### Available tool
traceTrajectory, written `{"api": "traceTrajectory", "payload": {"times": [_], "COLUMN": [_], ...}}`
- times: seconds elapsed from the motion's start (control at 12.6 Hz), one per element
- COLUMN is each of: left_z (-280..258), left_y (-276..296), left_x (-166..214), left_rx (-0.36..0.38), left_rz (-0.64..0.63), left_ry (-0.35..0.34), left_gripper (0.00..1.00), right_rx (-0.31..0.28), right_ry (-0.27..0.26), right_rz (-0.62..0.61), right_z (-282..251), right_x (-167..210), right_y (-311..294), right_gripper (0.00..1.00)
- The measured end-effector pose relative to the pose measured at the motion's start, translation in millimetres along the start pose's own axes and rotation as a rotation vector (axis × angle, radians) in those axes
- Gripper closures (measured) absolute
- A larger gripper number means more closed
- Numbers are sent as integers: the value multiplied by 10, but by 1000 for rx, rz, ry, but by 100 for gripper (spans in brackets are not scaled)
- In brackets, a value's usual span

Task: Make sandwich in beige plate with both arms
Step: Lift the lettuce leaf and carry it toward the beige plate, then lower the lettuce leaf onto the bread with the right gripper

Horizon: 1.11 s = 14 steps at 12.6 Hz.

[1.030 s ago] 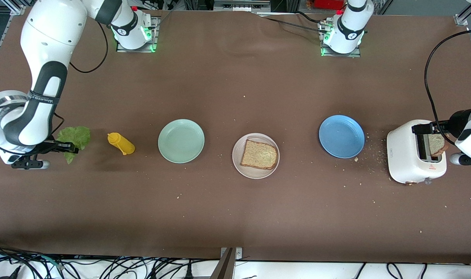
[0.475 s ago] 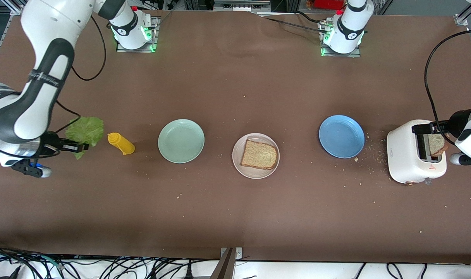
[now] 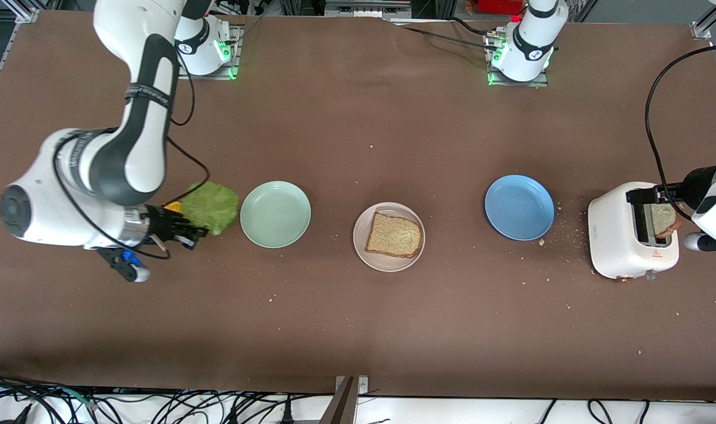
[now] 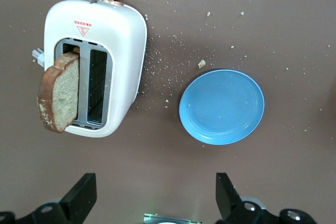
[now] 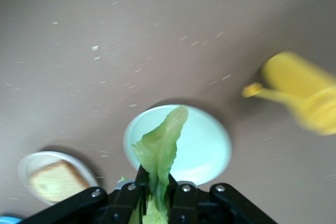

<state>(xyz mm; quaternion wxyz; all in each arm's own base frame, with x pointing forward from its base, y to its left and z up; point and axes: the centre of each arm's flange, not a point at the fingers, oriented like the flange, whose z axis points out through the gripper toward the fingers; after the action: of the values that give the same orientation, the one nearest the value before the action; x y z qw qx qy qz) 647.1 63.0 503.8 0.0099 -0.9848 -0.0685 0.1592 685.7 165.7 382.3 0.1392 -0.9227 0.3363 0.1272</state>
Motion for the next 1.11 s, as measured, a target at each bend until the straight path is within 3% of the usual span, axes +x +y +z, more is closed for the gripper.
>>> {"api": "traceTrajectory", "payload": {"times": [0.48, 0.79, 1.11], "left_z": [0, 0, 0], "left_y": [0, 0, 0], "left_x": [0, 0, 0], "left_rx": [0, 0, 0], "left_rz": [0, 0, 0], "left_ry": [0, 0, 0], "left_gripper": [0, 0, 0], "right_rx": [226, 422, 507], "right_ry": [38, 49, 41], "right_rz": [293, 468, 563], "right_z": [1013, 1576, 2110], "right_x": [-676, -1196, -1510], "right_y": [-963, -1375, -1495], "right_gripper": [92, 92, 92]}}
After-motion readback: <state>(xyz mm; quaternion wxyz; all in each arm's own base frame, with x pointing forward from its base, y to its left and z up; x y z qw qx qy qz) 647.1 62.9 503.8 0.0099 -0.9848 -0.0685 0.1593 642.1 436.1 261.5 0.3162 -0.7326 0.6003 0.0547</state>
